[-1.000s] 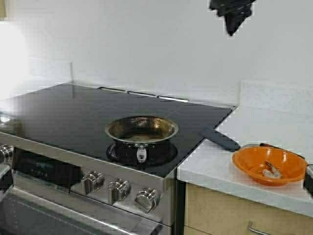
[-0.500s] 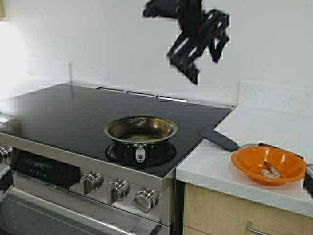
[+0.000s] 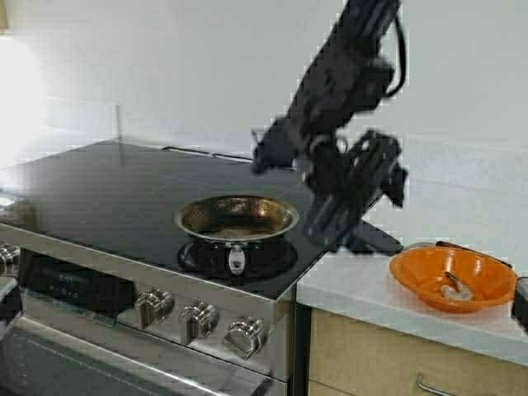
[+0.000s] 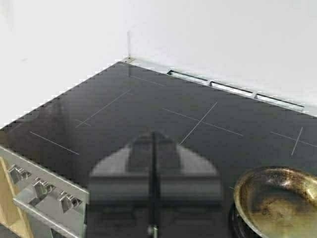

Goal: Add oil to the pan and cook the shrimp and serve it

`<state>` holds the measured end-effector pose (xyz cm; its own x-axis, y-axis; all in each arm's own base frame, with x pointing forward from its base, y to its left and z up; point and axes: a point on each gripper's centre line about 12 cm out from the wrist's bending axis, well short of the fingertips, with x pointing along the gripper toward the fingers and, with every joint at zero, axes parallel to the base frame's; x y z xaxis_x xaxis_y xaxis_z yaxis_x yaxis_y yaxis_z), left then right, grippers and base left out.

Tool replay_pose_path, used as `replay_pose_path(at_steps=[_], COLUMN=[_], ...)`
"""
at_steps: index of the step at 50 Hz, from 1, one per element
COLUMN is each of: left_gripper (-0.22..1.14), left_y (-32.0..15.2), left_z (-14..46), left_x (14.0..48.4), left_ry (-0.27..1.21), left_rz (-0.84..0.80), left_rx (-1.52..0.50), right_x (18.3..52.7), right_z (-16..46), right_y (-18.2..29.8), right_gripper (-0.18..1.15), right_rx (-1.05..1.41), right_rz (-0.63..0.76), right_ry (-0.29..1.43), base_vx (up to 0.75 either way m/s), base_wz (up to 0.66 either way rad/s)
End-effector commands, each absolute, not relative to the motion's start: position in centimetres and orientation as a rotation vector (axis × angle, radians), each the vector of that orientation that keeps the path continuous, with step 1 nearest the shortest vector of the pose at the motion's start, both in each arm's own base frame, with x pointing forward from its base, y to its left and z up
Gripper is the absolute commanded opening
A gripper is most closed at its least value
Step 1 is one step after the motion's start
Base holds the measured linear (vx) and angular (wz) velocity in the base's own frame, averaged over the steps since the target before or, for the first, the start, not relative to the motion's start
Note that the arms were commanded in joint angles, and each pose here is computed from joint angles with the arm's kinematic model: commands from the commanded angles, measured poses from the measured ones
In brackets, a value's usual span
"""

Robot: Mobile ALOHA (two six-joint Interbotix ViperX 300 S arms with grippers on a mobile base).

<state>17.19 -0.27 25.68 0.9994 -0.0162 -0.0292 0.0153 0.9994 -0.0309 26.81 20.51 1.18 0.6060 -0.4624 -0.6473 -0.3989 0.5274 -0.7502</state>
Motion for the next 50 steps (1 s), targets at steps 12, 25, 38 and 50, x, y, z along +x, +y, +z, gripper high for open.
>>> replay_pose_path(at_steps=[12, 25, 38, 50], left_gripper=[0.03, 0.03, 0.03, 0.03], left_y=[-0.3, -0.3, -0.3, -0.3], left_z=[26.2, 26.1, 25.9, 25.9], left_x=[17.4, 17.3, 17.3, 17.3], left_ry=[0.017, 0.02, 0.023, 0.027], left_rz=[-0.016, -0.015, -0.016, -0.015], left_rx=[-0.032, -0.051, -0.049, -0.052], right_x=[25.5, 25.5, 25.7, 26.8], right_z=[-3.6, -5.4, -6.0, -6.6], right_y=[19.5, 18.1, 17.9, 16.2], right_gripper=[1.02, 1.02, 0.99, 0.76], right_rx=[-1.073, -1.114, -1.143, -1.143], right_rz=[-0.112, -0.214, -0.212, -0.247], right_ry=[0.998, 0.913, 0.9, 0.929], base_vx=[0.0, 0.0, 0.0, 0.0], base_wz=[0.0, 0.0, 0.0, 0.0])
